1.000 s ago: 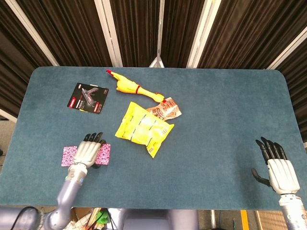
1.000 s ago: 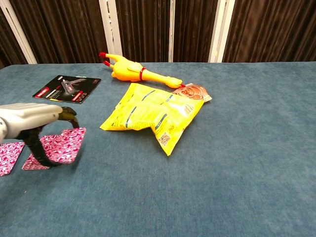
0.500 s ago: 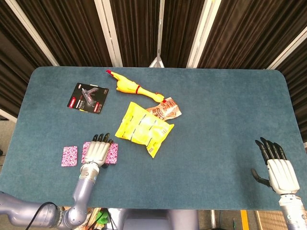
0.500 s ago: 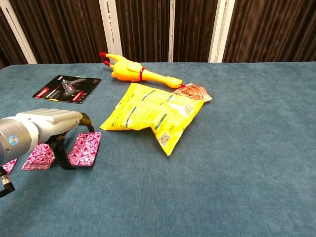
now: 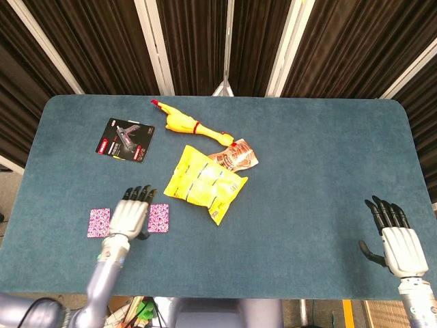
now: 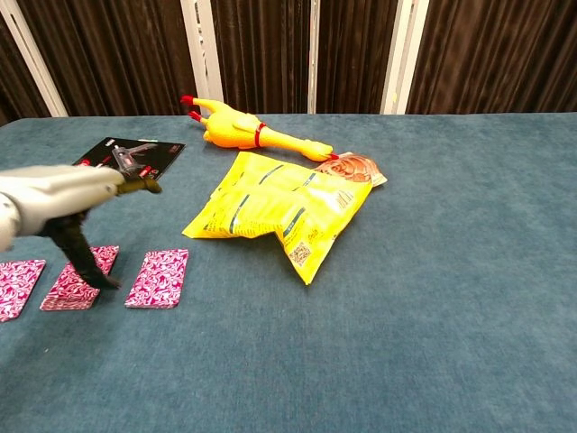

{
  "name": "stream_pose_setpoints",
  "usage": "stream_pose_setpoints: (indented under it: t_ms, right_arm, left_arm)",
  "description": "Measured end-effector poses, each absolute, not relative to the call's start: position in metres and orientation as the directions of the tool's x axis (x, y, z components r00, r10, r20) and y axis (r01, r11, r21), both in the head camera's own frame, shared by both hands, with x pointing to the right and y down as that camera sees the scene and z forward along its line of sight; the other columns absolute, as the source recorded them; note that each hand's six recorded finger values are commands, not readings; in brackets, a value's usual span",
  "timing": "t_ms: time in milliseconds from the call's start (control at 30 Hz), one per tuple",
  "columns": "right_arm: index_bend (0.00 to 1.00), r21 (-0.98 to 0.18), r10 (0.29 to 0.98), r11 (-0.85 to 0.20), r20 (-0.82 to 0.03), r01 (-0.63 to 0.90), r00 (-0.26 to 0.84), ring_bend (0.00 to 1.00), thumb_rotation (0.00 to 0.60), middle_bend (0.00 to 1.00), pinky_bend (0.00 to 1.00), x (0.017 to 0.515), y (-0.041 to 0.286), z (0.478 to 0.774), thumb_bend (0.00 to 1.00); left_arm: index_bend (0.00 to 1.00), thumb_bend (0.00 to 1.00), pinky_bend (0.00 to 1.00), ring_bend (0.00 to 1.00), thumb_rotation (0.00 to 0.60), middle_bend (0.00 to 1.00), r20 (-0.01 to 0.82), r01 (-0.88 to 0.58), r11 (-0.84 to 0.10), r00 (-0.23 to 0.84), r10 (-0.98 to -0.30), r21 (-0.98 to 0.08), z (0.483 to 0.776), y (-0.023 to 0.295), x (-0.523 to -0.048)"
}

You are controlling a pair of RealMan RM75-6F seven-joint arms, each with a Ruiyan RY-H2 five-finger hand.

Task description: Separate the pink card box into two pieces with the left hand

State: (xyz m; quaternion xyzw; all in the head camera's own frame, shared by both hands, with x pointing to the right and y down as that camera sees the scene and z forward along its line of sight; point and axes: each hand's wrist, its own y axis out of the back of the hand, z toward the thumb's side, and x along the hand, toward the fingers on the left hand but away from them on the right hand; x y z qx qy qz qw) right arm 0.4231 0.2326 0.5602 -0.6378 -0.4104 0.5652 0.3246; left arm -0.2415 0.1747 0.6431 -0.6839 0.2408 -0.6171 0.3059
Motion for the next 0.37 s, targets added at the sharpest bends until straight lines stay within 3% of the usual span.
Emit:
stream_pose_setpoints:
  t_ms: [367]
  right_arm:
    - [0.0, -0.893, 0.9, -0.436, -0.436, 0.114, 0.027, 0.0, 0.6, 0.0, 0.06, 0.422, 0.232, 0.56, 0.36]
  left_arm:
    - [0.0, 0.21, 0.0, 0.0, 0.6, 0.0, 0.478, -0.015, -0.485, 0.142, -0.867, -0.874, 0.587, 0.204, -0.35]
